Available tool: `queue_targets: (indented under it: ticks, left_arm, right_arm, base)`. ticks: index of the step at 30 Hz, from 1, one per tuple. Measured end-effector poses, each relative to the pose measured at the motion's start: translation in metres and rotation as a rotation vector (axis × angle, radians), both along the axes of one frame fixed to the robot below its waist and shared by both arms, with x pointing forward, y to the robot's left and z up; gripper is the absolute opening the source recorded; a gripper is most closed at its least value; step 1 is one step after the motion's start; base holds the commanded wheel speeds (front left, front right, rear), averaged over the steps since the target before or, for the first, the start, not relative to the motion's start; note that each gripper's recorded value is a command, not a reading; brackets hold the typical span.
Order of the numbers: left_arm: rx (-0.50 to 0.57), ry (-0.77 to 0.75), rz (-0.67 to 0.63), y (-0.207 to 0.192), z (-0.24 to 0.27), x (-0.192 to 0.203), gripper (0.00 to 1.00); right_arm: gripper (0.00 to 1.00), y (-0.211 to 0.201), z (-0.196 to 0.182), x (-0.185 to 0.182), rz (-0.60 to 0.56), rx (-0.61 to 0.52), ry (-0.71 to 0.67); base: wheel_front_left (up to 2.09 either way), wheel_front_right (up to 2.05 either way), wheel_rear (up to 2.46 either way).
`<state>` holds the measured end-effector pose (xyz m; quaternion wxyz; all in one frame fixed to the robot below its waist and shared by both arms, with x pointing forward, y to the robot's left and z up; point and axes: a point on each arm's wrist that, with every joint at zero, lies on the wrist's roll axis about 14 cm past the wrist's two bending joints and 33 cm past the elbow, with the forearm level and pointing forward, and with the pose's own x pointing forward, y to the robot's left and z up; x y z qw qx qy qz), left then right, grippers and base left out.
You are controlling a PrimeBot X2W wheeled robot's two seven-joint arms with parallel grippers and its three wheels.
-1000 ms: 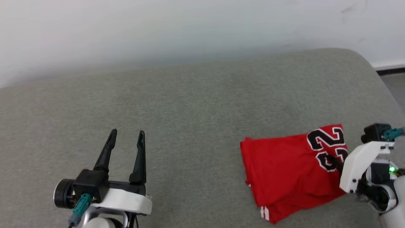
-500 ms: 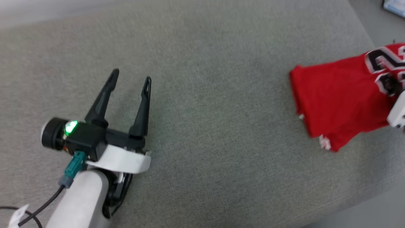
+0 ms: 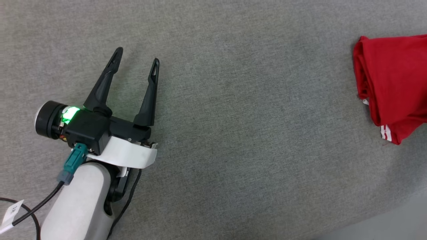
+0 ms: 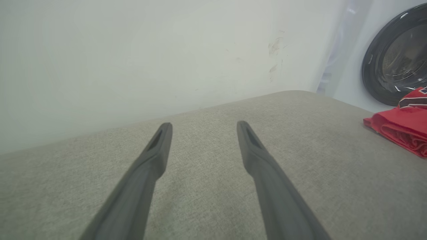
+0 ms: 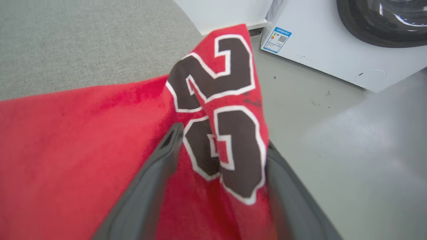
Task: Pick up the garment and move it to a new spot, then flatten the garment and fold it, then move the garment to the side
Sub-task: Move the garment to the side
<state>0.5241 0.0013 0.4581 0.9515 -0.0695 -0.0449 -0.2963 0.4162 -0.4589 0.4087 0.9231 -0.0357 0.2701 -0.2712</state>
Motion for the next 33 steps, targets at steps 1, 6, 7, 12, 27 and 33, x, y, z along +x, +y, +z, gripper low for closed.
queue_targets:
  ticks: [1, 6, 7, 12, 27, 33]
  left_arm:
    - [0.0, 0.002, 0.005, 0.002, 0.001, 0.0, 1.0]
    - [-0.008, -0.017, 0.045, 0.011, 0.016, -0.006, 1.0]
    - [-0.009, -0.016, 0.052, 0.013, 0.018, -0.008, 1.0]
    - [-0.013, -0.011, 0.094, 0.023, 0.031, -0.026, 1.0]
    - [0.001, 0.027, 0.258, 0.071, 0.057, -0.099, 1.0]
    - [0.02, 0.02, 0.393, 0.116, 0.062, -0.119, 1.0]
  right_arm:
    - [1.0, -0.002, 0.002, -0.001, -0.008, -0.003, -0.011]
    - [1.0, 0.0, 0.028, 0.004, -0.001, -0.027, -0.124]
    - [1.0, 0.001, 0.034, 0.004, 0.004, -0.034, -0.141]
    - [1.0, 0.007, 0.056, -0.013, 0.023, -0.048, -0.201]
    - [1.0, 0.117, 0.075, -0.059, 0.191, 0.12, -0.372]
    - [1.0, 0.183, 0.086, -0.051, 0.344, 0.204, -0.463]
  base:
    - [0.0, 0.0, 0.0]
    - [0.0, 0.0, 0.0]
    - [0.0, 0.0, 0.0]
    - [0.0, 0.0, 0.0]
    - [0.0, 0.0, 0.0]
    - [0.0, 0.0, 0.0]
